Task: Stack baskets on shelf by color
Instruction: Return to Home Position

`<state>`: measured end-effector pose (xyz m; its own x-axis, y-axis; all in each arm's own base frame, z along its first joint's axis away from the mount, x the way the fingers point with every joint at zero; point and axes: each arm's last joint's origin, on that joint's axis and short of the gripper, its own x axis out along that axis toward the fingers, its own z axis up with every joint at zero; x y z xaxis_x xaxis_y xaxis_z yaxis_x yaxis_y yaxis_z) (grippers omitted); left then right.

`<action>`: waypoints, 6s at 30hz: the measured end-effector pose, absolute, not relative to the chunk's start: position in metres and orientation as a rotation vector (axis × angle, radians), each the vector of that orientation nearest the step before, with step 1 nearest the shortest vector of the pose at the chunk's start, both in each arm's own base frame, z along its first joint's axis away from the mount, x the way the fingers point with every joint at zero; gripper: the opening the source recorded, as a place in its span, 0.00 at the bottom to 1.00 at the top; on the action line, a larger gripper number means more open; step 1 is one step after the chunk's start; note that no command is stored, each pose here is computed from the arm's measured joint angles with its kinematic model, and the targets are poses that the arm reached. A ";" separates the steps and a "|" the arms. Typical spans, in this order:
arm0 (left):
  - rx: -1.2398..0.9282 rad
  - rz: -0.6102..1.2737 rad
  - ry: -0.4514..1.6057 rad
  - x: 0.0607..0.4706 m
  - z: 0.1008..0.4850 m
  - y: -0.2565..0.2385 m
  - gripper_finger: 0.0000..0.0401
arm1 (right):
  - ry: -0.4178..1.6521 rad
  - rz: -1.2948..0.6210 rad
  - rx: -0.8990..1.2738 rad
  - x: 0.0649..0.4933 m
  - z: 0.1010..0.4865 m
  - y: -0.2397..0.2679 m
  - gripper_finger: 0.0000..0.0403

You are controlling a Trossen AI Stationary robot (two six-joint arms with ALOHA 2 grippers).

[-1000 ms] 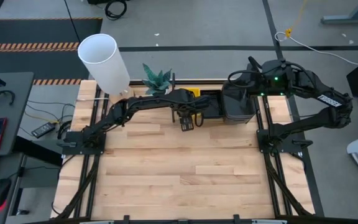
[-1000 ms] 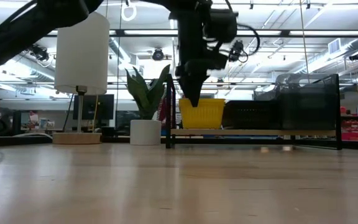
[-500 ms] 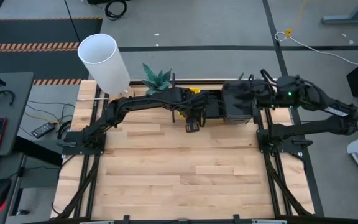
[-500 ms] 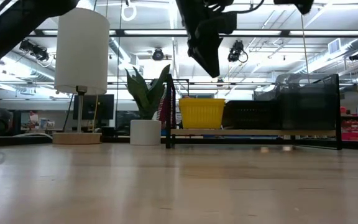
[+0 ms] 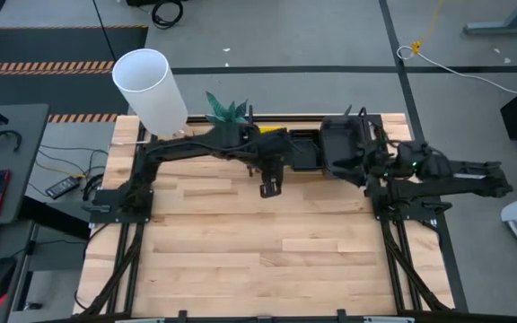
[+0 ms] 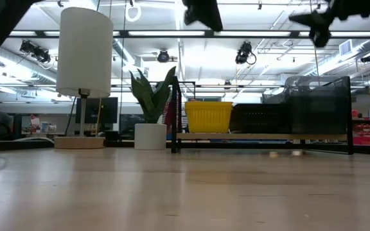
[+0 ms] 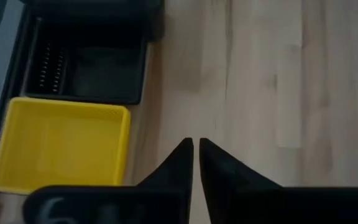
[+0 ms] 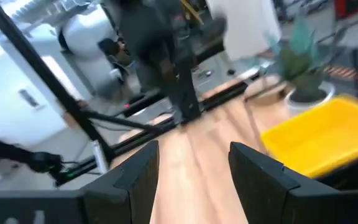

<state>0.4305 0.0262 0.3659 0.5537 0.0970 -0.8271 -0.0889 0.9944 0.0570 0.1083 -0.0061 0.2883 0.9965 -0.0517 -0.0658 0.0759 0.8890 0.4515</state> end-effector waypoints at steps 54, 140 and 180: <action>0.119 -0.103 0.428 0.187 0.490 -0.035 0.03 | 0.043 -0.039 0.726 0.113 0.175 0.005 0.40; 0.144 -0.143 0.008 0.121 0.167 -0.020 0.06 | 0.042 -0.038 0.726 0.113 0.176 0.005 0.40; 0.143 -0.143 0.009 0.121 0.167 -0.020 0.06 | 0.042 -0.039 0.726 0.113 0.176 0.005 0.40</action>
<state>0.1214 -0.0197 0.1668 0.9897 -0.1418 -0.0189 0.1430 0.9795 0.1417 0.1126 0.0047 0.1757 0.9984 -0.0207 -0.0519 0.0499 0.7471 0.6629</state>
